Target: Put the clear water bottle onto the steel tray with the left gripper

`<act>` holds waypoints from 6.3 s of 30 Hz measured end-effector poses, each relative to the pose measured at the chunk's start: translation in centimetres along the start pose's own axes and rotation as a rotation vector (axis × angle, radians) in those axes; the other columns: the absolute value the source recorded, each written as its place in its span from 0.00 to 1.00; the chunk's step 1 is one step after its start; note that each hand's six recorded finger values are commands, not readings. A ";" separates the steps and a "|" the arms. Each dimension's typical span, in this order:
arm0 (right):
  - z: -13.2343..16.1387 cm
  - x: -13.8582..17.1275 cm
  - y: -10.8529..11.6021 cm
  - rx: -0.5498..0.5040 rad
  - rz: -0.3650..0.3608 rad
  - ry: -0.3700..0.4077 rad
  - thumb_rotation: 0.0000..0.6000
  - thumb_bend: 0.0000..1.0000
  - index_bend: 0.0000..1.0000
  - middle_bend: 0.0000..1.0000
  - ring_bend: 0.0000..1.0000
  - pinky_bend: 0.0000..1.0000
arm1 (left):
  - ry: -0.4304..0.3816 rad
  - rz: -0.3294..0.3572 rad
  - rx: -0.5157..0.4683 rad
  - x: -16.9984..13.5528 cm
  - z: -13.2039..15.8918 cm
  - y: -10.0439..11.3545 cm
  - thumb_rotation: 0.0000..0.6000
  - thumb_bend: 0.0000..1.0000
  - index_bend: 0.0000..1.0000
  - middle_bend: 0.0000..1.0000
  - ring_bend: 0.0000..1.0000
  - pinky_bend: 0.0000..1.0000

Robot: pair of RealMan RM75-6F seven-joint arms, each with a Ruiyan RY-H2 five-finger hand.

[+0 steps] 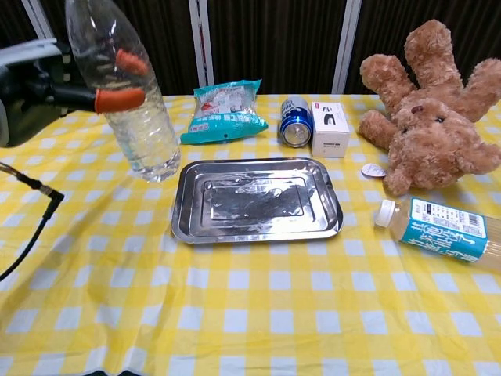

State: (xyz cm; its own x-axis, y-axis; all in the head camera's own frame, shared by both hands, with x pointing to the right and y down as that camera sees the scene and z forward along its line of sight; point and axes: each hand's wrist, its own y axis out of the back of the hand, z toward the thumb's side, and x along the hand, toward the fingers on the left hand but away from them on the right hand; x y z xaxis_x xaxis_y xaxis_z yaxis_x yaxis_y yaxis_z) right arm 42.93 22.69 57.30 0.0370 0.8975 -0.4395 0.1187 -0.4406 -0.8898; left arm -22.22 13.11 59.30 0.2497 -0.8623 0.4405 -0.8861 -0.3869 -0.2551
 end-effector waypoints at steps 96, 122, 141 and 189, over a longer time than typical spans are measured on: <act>0.8 0.3 -0.8 0.009 0.030 0.010 1.00 0.05 0.10 0.00 0.00 0.00 | 0.059 -0.004 0.083 -0.7 2.5 3.1 1.00 0.46 0.55 0.53 0.06 0.01; 0.7 -0.2 -1.2 0.003 0.047 0.004 1.00 0.05 0.10 0.00 0.00 0.00 | 0.083 0.015 0.074 -1.1 -1.1 8.3 1.00 0.46 0.55 0.53 0.06 0.01; 0.2 -0.2 -1.0 -0.010 0.049 -0.003 1.00 0.05 0.10 0.00 0.00 0.00 | 0.091 -0.055 0.117 5.3 2.0 -6.3 1.00 0.47 0.57 0.54 0.06 0.01; -0.3 -0.5 -1.8 -0.024 0.085 -0.022 1.00 0.05 0.10 0.00 0.00 0.00 | 0.186 -0.129 0.238 8.5 -4.9 -10.3 1.00 0.34 0.33 0.24 0.00 0.00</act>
State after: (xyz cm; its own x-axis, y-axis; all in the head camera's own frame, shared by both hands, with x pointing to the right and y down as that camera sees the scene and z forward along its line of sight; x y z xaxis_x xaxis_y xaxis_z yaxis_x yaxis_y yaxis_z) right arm 43.01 23.00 59.19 0.0264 0.8561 -0.5161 0.1393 -0.5144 -0.8462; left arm -12.85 11.38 69.93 0.2587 -0.7356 0.6261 -0.7304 -0.5731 -0.3715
